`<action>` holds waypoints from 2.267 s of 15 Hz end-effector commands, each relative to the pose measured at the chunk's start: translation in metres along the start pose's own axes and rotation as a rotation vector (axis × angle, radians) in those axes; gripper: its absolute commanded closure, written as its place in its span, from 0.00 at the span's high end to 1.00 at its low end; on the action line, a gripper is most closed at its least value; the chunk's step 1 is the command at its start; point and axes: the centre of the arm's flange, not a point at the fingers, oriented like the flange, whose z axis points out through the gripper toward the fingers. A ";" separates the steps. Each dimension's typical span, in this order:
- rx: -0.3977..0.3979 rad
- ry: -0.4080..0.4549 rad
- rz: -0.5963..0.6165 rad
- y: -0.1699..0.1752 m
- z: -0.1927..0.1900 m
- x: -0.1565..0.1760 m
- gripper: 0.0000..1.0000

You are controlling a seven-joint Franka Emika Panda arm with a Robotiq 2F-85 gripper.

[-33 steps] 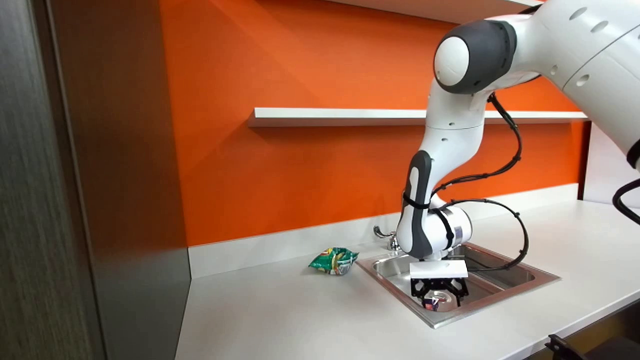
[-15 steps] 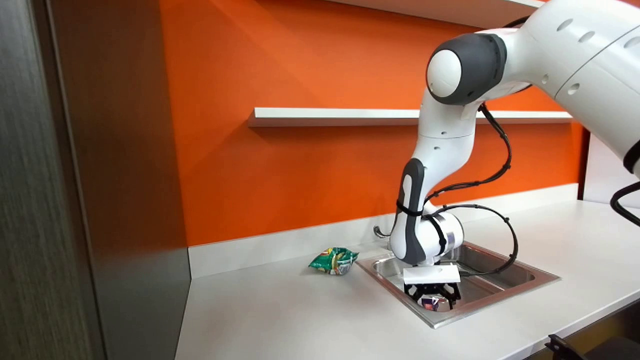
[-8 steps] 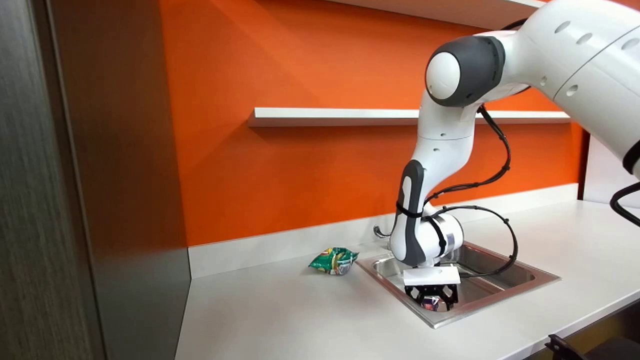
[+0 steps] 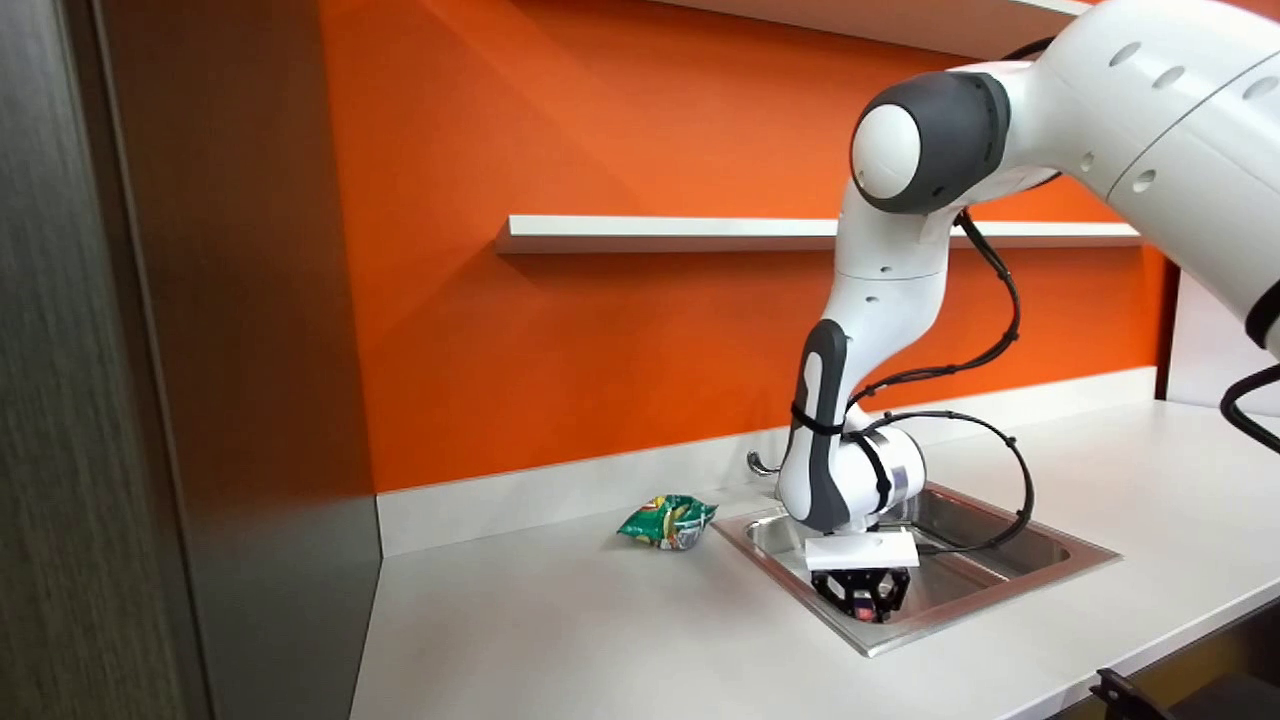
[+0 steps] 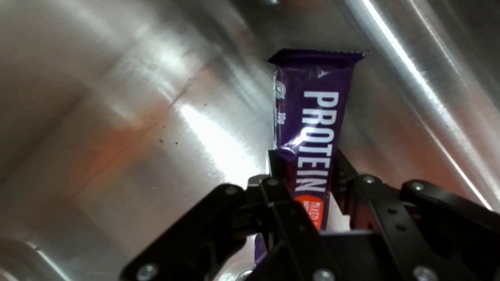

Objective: Remove the purple packet from the sink and place it on the left side of the counter.

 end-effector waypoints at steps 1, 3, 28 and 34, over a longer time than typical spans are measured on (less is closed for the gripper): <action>0.015 -0.004 0.010 -0.004 0.003 0.002 0.08; 0.016 -0.004 0.008 -0.003 0.000 0.001 0.08; 0.109 0.162 -0.502 0.027 -0.183 -0.079 0.08; 0.144 0.191 -0.819 -0.021 -0.202 -0.120 0.08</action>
